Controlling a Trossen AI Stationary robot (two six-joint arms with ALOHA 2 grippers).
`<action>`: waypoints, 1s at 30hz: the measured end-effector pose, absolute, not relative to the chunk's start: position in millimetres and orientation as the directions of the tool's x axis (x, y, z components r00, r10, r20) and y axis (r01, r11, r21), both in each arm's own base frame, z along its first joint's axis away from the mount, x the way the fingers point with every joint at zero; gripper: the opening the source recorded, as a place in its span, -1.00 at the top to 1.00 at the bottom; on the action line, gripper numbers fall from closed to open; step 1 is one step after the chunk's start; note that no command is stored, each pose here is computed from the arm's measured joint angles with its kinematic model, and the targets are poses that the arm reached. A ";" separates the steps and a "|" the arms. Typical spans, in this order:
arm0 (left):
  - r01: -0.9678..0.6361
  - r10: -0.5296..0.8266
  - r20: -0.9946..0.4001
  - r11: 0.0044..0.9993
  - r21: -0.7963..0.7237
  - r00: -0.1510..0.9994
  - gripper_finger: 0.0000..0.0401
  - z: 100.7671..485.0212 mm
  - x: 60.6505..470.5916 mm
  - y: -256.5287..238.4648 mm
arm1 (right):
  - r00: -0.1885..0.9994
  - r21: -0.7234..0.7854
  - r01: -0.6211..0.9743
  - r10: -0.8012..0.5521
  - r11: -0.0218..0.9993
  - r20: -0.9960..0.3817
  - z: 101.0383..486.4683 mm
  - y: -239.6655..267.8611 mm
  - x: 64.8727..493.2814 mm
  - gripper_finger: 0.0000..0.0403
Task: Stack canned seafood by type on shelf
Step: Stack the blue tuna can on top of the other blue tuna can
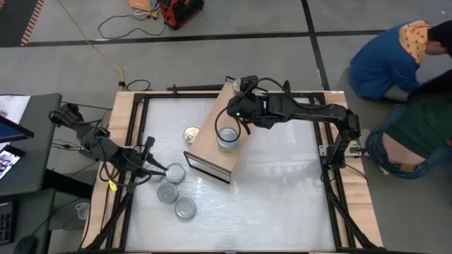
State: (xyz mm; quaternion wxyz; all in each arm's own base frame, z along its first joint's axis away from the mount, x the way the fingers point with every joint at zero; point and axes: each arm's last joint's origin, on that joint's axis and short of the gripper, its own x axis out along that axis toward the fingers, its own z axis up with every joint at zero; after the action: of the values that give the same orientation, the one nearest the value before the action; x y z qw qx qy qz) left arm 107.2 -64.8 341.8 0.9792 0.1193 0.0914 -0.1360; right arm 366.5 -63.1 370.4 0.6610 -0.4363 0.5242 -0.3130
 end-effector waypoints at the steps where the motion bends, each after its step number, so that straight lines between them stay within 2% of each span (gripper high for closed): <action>1: 0.287 -0.244 -0.211 0.935 0.207 0.946 0.76 341.8 107.2 -64.8 | 0.256 -0.906 -0.053 -0.871 0.421 -0.420 370.3 -62.1 366.6 -0.54; 13: 0.301 -0.264 -0.221 0.940 0.158 0.939 0.76 341.1 106.9 -65.3 | 0.262 -0.912 -0.097 -0.873 0.399 -0.410 372.9 -51.6 365.8 -0.54; 30: 0.302 -0.264 -0.222 0.940 0.158 0.939 0.76 340.9 106.8 -65.3 | 0.237 -0.881 -0.079 -0.850 0.466 -0.471 370.4 -55.3 356.9 -0.49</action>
State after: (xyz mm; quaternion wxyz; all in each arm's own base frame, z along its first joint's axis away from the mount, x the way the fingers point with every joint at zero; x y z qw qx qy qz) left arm 106.8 -65.3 340.9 0.9799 0.0952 0.0992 -0.1443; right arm 356.9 -55.3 370.4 0.6608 -0.4265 0.5444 -0.2916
